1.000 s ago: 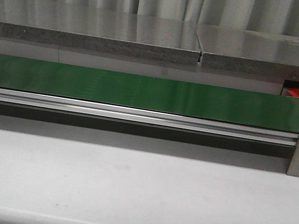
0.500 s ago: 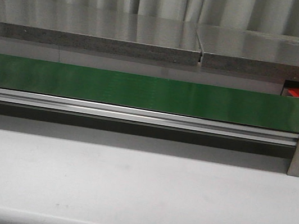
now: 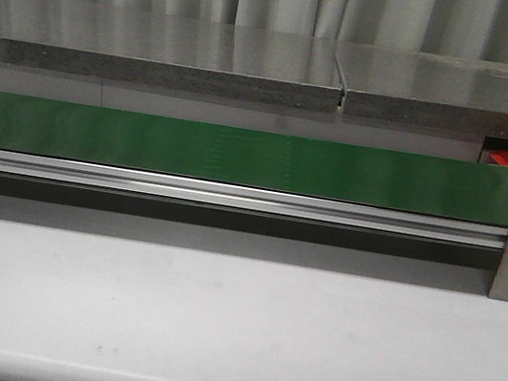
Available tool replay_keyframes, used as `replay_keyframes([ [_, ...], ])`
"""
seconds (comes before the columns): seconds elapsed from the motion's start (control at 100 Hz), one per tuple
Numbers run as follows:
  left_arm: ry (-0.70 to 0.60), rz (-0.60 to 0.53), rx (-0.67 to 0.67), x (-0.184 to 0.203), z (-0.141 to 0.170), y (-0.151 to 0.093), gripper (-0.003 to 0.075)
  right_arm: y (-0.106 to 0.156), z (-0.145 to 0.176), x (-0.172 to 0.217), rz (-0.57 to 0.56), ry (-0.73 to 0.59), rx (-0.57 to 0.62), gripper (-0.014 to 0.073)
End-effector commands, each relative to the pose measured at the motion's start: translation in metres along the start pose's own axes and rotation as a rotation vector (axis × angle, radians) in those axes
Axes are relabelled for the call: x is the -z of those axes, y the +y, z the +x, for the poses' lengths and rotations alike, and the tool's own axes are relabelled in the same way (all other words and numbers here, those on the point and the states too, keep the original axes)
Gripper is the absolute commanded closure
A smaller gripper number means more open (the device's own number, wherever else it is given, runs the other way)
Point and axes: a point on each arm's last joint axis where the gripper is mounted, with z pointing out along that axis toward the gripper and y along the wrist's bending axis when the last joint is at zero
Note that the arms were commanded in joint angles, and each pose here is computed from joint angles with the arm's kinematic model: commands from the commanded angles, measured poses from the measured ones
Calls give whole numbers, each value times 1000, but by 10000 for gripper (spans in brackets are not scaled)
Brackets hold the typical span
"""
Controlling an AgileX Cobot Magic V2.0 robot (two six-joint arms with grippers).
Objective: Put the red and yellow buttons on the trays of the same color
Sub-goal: 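Move the left gripper back and grasp a red button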
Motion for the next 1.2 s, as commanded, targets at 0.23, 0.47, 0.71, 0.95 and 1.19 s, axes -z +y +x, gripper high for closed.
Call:
replay_keyframes([
  [0.23,-66,-50,117,22,1,40,189,0,-15,3,-1,-117,15,661],
  [0.47,28,-83,229,-2,17,79,188,0,-15,3,-1,-117,15,661],
  [0.71,110,-98,273,-37,20,96,188,0,-15,3,-1,-117,15,661],
  [0.95,117,-87,346,-61,18,99,189,0,-15,3,-1,-117,15,661],
  [1.19,117,-98,471,-77,18,103,189,0,-15,3,-1,-117,15,661],
])
